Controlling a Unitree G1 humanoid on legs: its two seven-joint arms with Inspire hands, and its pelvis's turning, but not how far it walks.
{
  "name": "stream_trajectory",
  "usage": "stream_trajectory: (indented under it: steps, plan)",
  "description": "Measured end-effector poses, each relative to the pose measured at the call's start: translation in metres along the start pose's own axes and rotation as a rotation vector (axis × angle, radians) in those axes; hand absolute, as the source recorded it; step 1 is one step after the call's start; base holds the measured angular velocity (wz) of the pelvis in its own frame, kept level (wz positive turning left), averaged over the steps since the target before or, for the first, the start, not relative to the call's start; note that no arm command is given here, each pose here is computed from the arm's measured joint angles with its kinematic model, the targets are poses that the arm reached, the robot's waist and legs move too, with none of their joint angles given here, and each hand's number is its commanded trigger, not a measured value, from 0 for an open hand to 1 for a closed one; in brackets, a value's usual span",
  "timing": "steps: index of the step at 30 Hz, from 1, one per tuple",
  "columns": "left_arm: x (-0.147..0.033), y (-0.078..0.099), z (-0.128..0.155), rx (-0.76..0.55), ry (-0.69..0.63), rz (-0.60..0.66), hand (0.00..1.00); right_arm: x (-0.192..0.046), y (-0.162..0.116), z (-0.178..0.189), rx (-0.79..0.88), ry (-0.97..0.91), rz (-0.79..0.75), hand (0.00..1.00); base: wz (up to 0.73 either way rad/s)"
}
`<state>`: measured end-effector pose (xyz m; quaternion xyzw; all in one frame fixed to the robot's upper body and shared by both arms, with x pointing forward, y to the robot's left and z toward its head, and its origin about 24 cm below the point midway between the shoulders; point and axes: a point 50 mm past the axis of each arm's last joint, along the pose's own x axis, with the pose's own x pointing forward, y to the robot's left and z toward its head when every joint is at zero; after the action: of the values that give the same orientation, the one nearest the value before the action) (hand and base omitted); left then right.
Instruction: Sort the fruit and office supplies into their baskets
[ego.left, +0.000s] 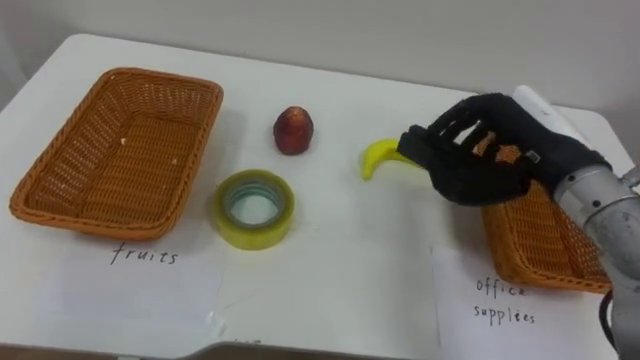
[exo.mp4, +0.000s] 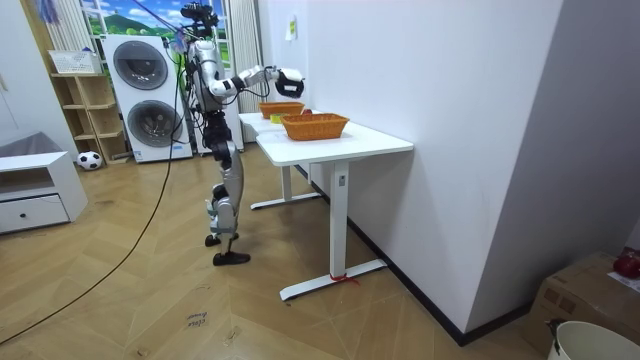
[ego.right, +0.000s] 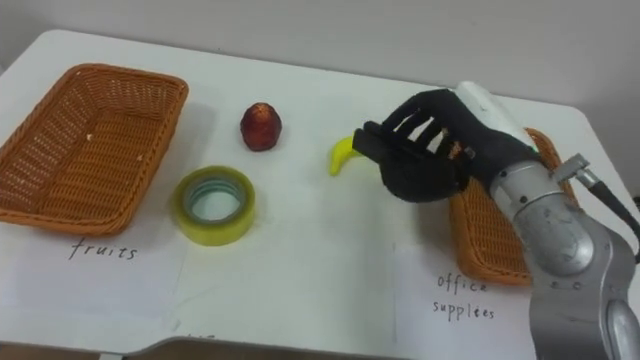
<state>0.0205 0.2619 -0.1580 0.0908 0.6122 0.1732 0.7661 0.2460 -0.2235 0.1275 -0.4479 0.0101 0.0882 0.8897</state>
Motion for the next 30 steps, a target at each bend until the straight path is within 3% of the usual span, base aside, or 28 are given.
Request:
stream_trajectory:
  steps: [5,11,22,30]
  plan:
    - [-0.001,0.002,-0.006,-0.015,0.011,0.008,0.0,-0.002,-0.014,-0.003,0.009,-0.011,-0.098,1.0,0.0]
    - [-0.002,0.002,-0.017,-0.012,0.047,0.011,0.0,0.001,-0.013,-0.016,0.061,0.023,-0.153,1.0,0.0]
    - [-0.001,0.007,-0.013,-0.045,0.038,0.032,0.0,-0.003,-0.025,-0.024,0.072,0.045,-0.277,1.0,-0.02]
    - [-0.001,0.009,-0.012,-0.044,0.029,0.035,0.0,-0.003,-0.015,-0.043,0.103,0.114,-0.26,1.0,-0.04]
